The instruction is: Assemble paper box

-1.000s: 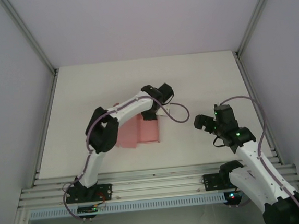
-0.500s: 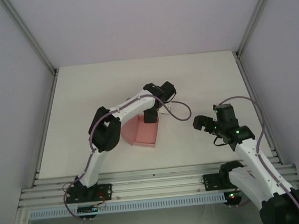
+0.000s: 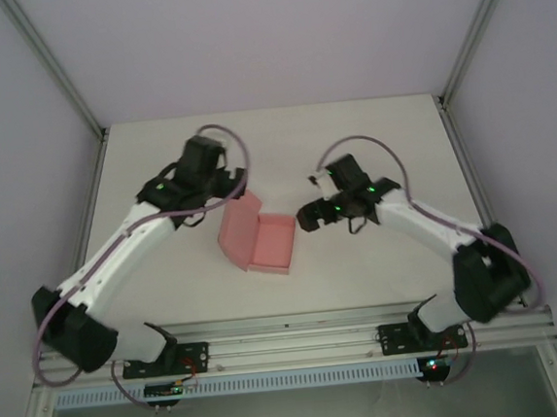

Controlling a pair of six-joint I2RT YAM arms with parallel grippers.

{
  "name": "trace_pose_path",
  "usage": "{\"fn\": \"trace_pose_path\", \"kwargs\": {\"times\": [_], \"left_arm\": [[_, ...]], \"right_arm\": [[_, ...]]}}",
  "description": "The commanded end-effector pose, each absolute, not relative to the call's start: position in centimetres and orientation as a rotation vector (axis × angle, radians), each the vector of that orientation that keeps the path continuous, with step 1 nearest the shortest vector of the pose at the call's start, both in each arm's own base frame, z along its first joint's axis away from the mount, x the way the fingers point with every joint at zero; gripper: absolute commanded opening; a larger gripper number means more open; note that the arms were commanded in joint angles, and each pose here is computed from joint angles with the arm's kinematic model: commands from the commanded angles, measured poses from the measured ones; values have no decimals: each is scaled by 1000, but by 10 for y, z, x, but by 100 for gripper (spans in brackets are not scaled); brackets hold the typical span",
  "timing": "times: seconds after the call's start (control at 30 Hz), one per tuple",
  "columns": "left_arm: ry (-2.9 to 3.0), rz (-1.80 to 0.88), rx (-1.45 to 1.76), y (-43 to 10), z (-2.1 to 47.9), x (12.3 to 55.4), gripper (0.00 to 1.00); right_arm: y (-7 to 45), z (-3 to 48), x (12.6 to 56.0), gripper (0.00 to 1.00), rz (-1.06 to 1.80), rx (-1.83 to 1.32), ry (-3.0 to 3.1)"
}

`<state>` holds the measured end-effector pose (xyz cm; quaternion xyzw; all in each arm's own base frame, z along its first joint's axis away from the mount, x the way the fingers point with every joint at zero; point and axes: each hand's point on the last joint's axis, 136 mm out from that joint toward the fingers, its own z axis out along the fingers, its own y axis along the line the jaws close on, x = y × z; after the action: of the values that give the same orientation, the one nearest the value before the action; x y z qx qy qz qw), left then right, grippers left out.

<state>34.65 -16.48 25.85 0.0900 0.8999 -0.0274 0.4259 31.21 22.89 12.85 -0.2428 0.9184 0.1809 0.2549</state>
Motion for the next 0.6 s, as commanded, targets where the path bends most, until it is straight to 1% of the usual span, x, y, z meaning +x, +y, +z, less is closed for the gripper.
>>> {"fn": "trace_pose_path", "kwargs": {"times": [0.0,0.03,0.1,0.13,0.27,0.33,0.43,0.47,0.53,0.57], "left_arm": [[2366,-248,-200,-135,213,326,100],[2366,-240,-237,-123,208,320,99],[2371,-216,-298,-103,200,307,100],[2374,-203,-322,-94,197,302,100],[2361,-169,-362,-75,195,285,99],[2351,-178,-364,-72,197,281,100],[2339,-188,-356,-71,200,278,99],[2333,-194,-350,-72,201,279,100],[2328,-206,-344,-74,203,281,100],[2325,-220,-328,-77,206,282,100]], "right_arm": [[267,116,321,95,403,-1039,2447],[277,110,326,93,395,-1108,2448],[295,94,334,84,402,-1217,2464],[304,87,336,82,414,-1258,2467],[320,65,349,64,377,-1285,2520],[324,58,350,60,378,-1279,2540],[324,50,352,44,351,-1240,2563],[323,49,354,31,331,-1223,2567],[317,50,358,17,286,-1155,2586],[314,52,360,11,256,-1118,2586]]}}
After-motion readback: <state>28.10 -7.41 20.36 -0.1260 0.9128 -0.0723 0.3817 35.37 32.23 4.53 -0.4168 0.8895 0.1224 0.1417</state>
